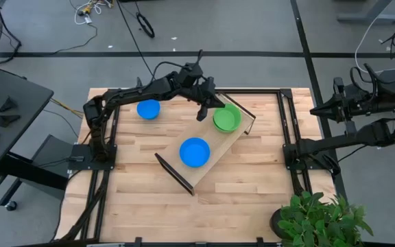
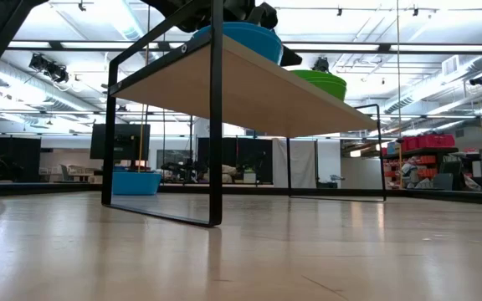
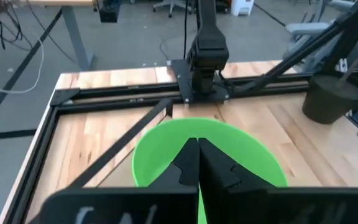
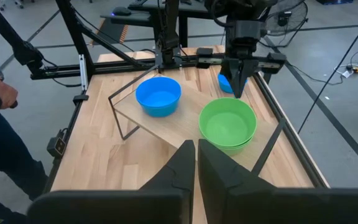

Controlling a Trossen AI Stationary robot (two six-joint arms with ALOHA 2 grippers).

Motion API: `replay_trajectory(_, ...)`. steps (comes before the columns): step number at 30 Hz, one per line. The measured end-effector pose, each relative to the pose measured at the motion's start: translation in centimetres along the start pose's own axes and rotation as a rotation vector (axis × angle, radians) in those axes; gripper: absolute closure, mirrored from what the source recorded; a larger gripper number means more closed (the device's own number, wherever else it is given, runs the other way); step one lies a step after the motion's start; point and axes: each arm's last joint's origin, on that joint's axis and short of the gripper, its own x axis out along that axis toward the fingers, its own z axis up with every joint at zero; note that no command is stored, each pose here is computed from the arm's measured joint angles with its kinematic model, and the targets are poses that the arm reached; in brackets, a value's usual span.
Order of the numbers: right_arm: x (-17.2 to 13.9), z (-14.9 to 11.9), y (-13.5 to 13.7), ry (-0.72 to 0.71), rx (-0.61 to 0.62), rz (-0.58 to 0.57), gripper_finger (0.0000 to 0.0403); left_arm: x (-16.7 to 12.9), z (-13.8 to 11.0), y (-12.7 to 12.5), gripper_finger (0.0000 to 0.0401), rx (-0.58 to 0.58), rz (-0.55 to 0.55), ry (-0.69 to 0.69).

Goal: Pick & Place Mini bowls
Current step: Stack the green bowl on top of the green bowl on the shelf

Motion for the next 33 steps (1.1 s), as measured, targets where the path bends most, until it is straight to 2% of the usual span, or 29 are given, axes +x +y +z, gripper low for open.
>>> replay_trajectory(6,0.0,0.0,0.0,0.001,0.0,0.0,0.038,-0.2,-0.8,0.1,0.0401,0.014,0.018,0.079)
replay_trajectory(33,0.0,0.0,0.0,0.0,0.0,0.0,0.038,-0.4,-2.1,0.1,0.0401,0.025,0.051,0.215)
